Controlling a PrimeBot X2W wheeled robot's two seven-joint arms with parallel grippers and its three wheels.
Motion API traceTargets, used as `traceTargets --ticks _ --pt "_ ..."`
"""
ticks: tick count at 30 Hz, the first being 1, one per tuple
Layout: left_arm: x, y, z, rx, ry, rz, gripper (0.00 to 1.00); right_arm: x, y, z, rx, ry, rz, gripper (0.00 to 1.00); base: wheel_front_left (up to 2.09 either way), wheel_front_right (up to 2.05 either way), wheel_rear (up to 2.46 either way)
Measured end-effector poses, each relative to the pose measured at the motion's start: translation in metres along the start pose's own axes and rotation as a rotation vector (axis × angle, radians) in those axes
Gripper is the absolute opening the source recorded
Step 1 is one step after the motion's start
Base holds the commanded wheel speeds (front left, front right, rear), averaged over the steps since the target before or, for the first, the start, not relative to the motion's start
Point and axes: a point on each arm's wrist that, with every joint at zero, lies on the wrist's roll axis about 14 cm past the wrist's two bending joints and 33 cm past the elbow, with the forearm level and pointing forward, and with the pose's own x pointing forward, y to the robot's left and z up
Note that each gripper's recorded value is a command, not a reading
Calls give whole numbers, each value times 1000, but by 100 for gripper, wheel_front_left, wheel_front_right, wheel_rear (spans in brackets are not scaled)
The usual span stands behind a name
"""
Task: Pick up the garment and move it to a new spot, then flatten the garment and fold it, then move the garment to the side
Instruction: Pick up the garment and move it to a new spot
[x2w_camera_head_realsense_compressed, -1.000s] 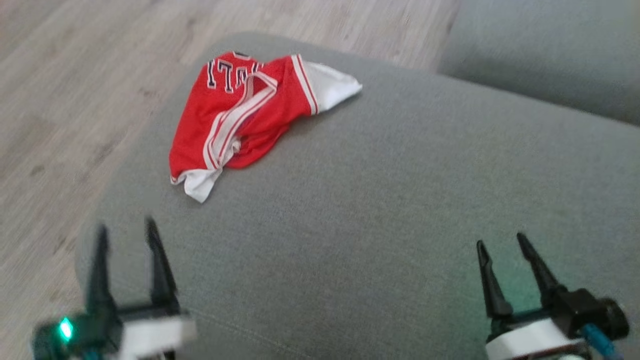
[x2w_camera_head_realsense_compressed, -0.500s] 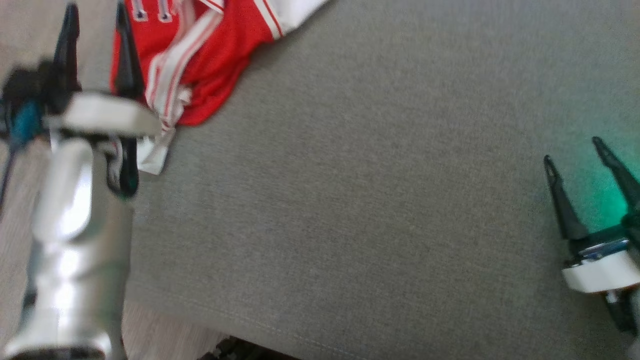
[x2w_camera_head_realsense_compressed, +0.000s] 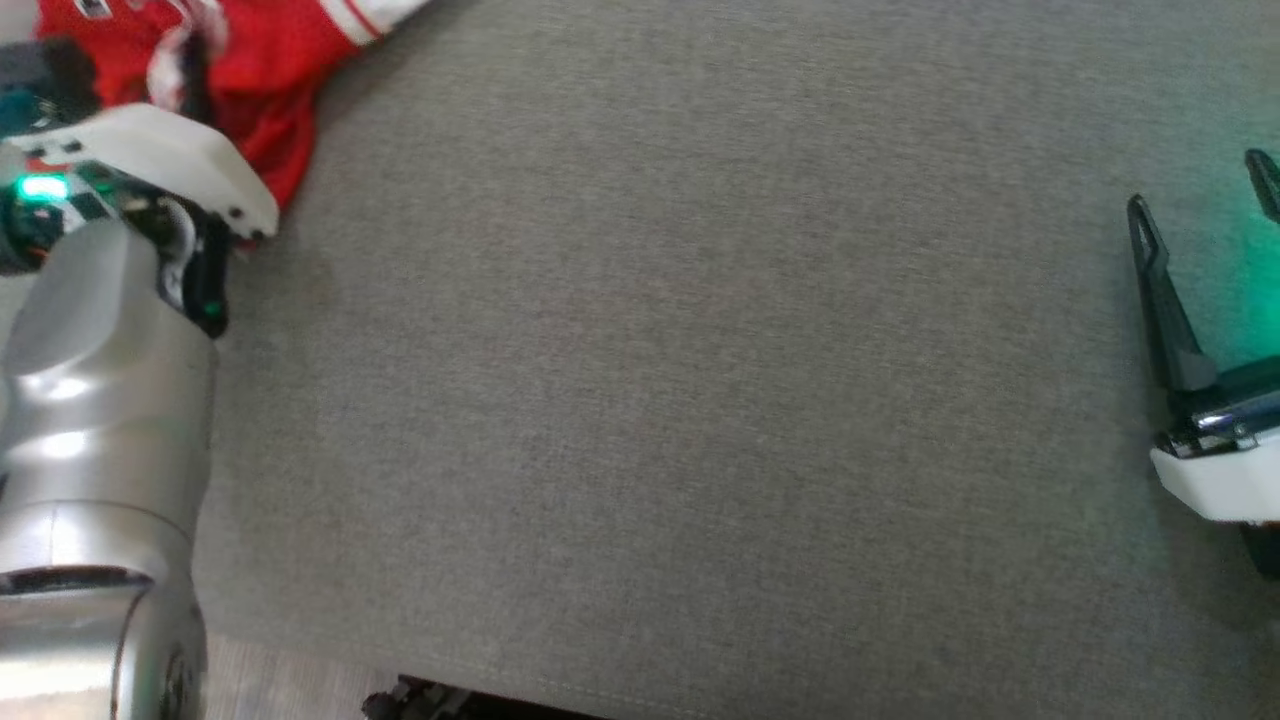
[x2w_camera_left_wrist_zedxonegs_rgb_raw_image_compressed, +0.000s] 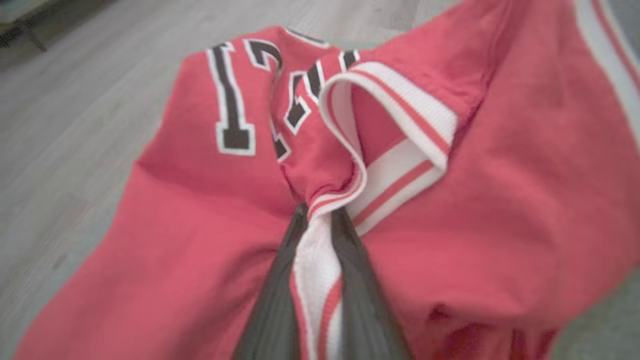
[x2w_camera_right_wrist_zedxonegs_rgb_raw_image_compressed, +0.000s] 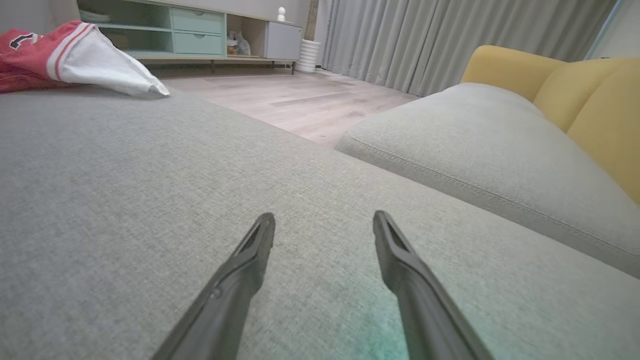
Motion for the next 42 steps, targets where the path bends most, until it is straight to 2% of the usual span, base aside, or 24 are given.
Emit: traceTargets --ticks 4,8,15,16,22,26,32,36,37,40,41,42 --pt "-1 -12 40 7 -166 -31 0 -6 -9 5 3 4 -47 100 0 0 0" --pt "-20 -28 109 39 -380 -91 0 -17 -7 18 28 0 -83 100 0 0 0" --pt "-96 -83 221 137 -727 -257 0 -50 1 66 123 -82 -178 100 0 0 0" --pt "-96 -83 221 137 -727 -257 0 -50 1 66 123 -82 -178 100 0 0 0" --pt "-169 -153 265 231 -901 -455 0 -100 0 90 163 -119 -286 100 0 0 0" --pt "-207 -216 257 266 -911 -639 0 -135 -9 100 182 -142 -381 100 0 0 0" --pt "-245 -295 209 301 -856 -885 0 -178 -20 110 173 -171 -490 100 0 0 0" --pt "-245 -336 149 312 -742 -1006 0 -198 -26 111 177 -176 -554 100 0 0 0" --pt "-235 -348 112 327 -690 -1027 0 -201 -28 106 180 -159 -569 100 0 0 0" --pt "-208 -353 55 375 -607 -1020 41 -193 -28 96 192 -129 -561 100 0 0 0" --pt "-200 -353 35 387 -566 -1019 47 -188 -28 94 197 -123 -555 100 0 0 0" --pt "-193 -352 17 395 -526 -1019 65 -184 -28 93 201 -118 -550 100 0 0 0"
